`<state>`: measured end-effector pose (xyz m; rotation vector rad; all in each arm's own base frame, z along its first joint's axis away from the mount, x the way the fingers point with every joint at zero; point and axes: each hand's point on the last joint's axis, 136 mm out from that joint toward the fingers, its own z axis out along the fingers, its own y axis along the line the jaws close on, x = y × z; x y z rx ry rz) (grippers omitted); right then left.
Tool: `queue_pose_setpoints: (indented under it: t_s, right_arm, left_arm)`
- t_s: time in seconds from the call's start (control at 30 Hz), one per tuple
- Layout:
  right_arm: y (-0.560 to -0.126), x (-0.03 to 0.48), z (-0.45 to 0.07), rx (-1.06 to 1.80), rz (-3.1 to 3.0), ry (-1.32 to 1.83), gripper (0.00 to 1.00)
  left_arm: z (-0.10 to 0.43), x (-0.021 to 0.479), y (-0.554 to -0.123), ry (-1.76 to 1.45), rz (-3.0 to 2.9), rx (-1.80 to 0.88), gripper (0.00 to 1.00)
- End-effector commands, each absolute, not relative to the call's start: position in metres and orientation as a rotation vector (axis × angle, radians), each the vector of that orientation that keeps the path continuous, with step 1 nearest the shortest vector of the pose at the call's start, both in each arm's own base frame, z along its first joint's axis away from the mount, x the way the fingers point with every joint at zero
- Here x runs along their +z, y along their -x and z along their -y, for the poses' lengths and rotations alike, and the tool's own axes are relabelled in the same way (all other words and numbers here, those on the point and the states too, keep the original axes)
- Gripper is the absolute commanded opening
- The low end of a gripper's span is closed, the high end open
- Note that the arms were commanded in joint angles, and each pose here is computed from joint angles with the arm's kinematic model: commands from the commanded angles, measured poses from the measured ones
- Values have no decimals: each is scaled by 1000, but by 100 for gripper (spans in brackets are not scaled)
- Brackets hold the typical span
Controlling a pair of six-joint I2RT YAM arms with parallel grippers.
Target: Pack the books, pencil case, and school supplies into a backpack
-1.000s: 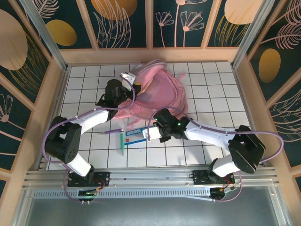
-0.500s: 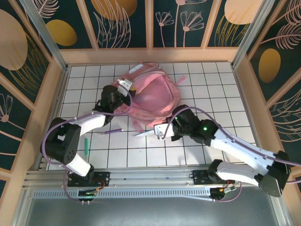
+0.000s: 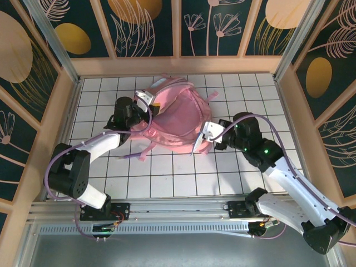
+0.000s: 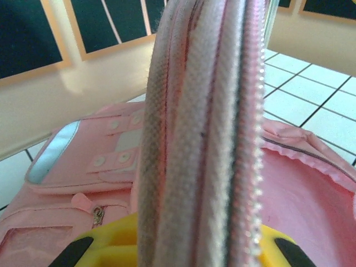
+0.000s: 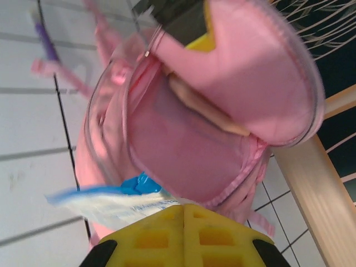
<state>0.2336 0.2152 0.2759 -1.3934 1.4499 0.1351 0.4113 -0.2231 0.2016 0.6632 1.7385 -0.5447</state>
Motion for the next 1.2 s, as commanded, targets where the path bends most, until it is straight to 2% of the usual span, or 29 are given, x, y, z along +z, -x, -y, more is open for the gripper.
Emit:
queue_pose_setpoints:
  t_s: [0.0, 0.2, 0.3, 0.5, 0.63, 0.8, 1.03, 1.17]
  right_arm:
    - [-250, 343, -228, 254, -1382, 1127, 0]
    - [-296, 379, -217, 300, -1475, 718, 0]
    - [-315, 372, -213, 359, -1554, 551, 0]
    - [-323, 355, -228, 643, -1625, 362, 0]
    - [-344, 346, -216, 630, -1704, 187, 0]
    - [-362, 333, -213, 598, -1780, 129, 0]
    - [-361, 311, -218, 689, -1799, 94, 0]
    - [-364, 283, -202, 536, -1819, 113, 0]
  left_arm:
    - [239, 240, -410, -668, -1633, -667, 0]
    - [239, 251, -412, -633, -1618, -688, 0]
    - [240, 254, -414, -620, -1620, -695, 0]
    - [241, 259, -418, -588, -1626, -724, 0]
    - [242, 268, -418, -577, -1611, -740, 0]
    - [244, 274, -418, -573, -1603, -760, 0]
    - [243, 275, -420, -548, -1605, -774, 0]
    - [243, 277, -420, -545, -1600, -772, 0]
